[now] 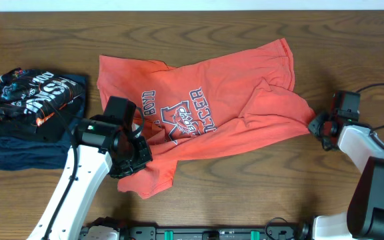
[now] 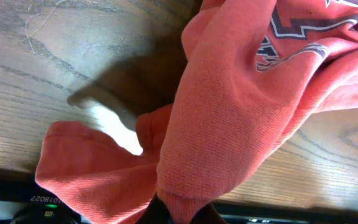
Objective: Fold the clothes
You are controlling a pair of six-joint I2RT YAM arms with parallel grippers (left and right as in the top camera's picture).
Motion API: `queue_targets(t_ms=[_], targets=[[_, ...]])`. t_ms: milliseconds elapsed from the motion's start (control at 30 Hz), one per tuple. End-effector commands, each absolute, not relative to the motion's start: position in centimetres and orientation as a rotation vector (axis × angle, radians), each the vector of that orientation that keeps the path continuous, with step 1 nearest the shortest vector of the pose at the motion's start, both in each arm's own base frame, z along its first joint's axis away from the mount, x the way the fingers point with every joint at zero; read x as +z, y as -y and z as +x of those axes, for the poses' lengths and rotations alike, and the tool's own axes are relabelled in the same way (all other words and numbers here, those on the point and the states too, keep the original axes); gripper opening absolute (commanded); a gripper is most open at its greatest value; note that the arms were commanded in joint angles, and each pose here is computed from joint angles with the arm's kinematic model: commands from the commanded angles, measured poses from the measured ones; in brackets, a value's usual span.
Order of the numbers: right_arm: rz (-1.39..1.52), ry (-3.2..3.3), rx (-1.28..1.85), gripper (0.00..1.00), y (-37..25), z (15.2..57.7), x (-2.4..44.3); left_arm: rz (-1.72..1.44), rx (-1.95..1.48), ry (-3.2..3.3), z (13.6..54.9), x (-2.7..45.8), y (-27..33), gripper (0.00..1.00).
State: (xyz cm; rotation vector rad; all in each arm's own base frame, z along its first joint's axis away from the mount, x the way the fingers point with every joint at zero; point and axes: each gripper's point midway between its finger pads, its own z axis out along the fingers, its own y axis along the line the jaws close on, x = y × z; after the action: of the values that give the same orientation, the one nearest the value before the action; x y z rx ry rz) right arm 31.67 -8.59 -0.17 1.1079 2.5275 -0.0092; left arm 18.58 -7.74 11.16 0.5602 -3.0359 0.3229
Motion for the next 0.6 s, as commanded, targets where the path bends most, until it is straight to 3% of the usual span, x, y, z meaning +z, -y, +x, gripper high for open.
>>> queue_targets(t_ms=[0, 200, 367, 567], targets=[[1.129, -2.498, 0.032, 0.01, 8.6, 32.1, 0.7, 0.58, 0.311, 3.046, 18.7, 11.4, 7.5, 0.06], [0.989, -2.338, 0.03, 0.01, 9.9, 34.7, 9.2, 0.579, 0.312, 3.046, 18.7, 11.4, 7.5, 0.06], [1.021, -2.188, -0.129, 0.01, 13.5, 33.3, 17.0, 0.579, 0.311, 3.047, 18.7, 11.4, 7.5, 0.06], [1.155, -2.296, -0.396, 0.01, 16.1, 27.6, 15.1, 0.579, 0.311, 3.046, 18.7, 11.4, 7.5, 0.06]])
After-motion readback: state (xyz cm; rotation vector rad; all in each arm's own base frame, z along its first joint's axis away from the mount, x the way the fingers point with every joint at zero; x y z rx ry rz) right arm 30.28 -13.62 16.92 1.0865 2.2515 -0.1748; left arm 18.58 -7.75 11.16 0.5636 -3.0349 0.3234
